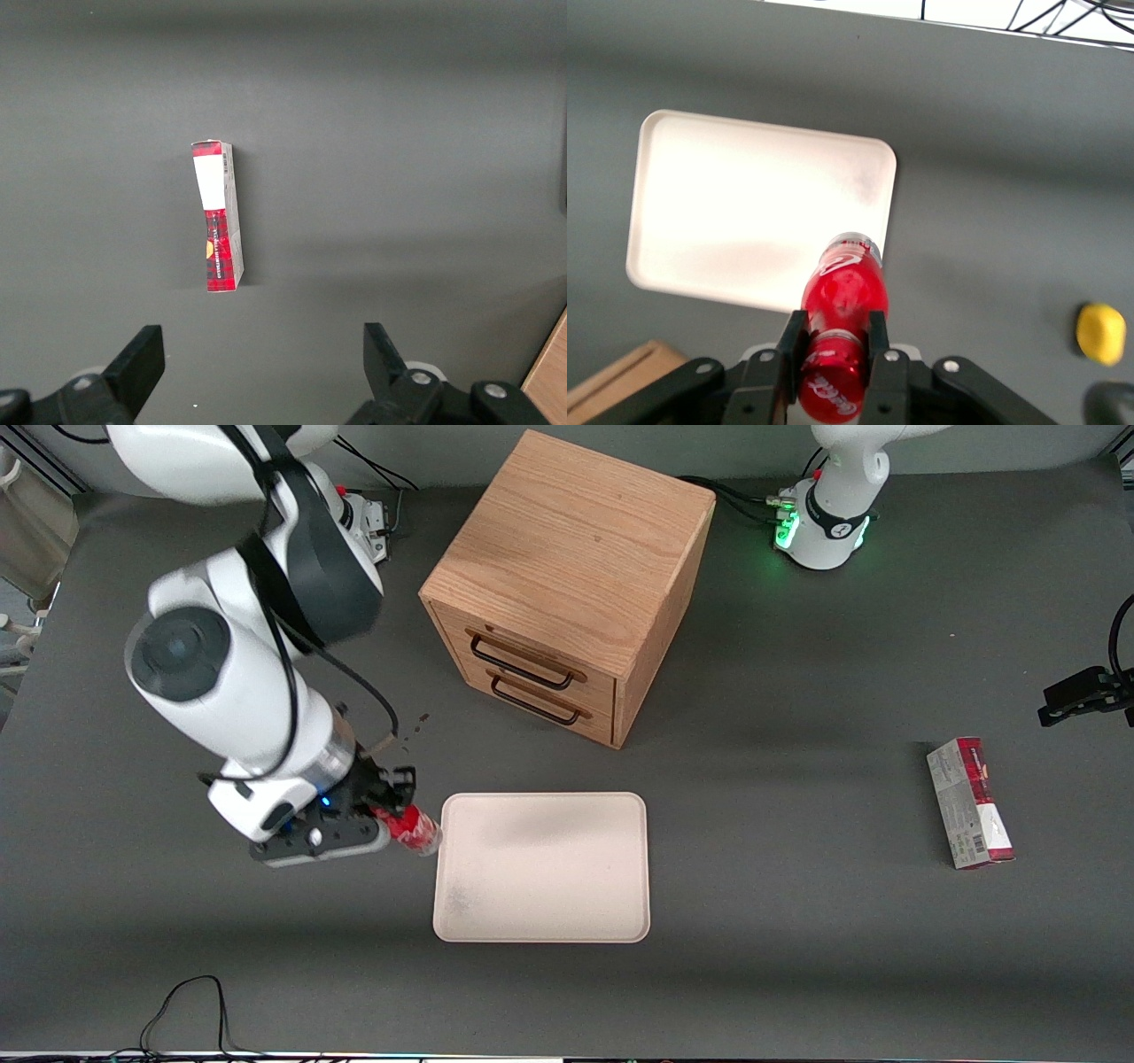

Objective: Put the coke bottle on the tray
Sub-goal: 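Lift the bottle and carry it over the cream tray, then lower the bottle onto the tray, open the right gripper, withdraw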

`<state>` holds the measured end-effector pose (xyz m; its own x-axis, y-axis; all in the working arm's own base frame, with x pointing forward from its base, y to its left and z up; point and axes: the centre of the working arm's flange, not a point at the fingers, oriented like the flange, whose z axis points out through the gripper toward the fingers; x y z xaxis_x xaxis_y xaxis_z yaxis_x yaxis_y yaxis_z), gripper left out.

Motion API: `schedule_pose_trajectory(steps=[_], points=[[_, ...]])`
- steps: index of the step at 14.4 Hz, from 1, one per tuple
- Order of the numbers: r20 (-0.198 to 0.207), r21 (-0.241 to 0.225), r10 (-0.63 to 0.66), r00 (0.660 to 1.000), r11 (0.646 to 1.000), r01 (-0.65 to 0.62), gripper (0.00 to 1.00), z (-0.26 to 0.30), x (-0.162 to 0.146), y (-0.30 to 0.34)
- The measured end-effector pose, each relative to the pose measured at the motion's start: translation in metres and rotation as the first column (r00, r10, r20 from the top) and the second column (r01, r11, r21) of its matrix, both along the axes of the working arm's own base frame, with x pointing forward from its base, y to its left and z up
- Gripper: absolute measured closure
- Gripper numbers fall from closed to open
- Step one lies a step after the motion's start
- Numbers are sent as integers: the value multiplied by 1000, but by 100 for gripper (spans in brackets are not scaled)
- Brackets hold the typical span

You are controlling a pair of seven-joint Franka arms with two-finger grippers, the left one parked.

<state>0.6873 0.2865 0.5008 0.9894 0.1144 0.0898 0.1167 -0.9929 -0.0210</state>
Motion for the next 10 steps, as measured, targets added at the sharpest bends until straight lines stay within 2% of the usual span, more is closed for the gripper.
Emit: schedule_pose_trajectory(steps=[2,6,8,10], points=[[-3,-3,-7,1000,1000,7,69,-46,19,2],[-51,-22,-1,999,1000,0,69,-120,33,8],[-54,-23,16,998,1000,-17,69,-135,37,9],[-36,-16,21,999,1000,-21,69,-139,40,10]])
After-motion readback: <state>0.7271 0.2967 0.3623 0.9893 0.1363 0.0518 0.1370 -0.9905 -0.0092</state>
